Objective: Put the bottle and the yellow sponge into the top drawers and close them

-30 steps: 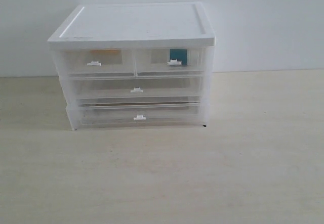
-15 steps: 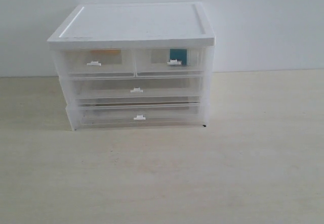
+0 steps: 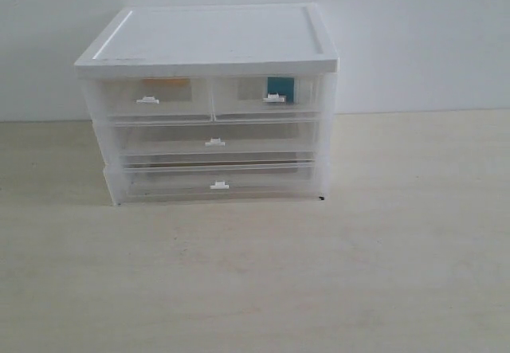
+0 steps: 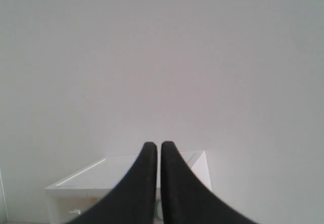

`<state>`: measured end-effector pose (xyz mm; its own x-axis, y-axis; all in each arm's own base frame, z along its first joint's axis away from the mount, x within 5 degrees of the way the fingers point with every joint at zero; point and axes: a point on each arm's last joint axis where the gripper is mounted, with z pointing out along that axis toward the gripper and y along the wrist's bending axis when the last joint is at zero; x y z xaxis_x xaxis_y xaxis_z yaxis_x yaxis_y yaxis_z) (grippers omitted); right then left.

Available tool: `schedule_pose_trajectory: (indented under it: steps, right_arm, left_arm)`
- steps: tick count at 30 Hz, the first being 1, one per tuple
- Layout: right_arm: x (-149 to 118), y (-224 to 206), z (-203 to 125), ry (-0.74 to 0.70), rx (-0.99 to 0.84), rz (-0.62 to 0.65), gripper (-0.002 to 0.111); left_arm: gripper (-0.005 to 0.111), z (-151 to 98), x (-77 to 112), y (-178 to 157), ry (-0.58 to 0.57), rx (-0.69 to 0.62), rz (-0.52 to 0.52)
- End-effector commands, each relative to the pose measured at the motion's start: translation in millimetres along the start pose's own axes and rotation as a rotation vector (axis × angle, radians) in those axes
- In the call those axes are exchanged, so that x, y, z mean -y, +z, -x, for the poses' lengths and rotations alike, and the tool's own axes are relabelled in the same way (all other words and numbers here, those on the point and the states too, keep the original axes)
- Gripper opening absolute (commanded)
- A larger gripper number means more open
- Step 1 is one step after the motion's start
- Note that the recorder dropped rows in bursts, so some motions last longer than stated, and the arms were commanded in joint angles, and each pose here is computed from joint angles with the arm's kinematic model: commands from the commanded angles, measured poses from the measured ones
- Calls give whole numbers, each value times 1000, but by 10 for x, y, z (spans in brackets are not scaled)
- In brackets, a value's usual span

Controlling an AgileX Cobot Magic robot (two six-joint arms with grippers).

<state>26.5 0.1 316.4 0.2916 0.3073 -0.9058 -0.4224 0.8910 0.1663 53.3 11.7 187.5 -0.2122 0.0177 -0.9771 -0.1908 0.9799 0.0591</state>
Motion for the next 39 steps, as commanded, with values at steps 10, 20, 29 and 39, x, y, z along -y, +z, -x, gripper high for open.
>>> schedule_pose_trajectory:
  steps: [10,20,29,39]
  right_arm:
    - [19,-11,-29,447,-44,-32,0]
    - [72,-57,-237,717,-231,-212,0]
    - [-9,-15,-248,294,-73,-141,0]
    - [144,-89,-954,-16,-166,-149,0]
  left_arm:
    - [4,-6,-1,2,-3,2,2]
    - [4,-6,-1,2,-3,2,2]
    - [4,-6,-1,2,-3,2,2]
    - [4,-6,-1,2,-3,2,2]
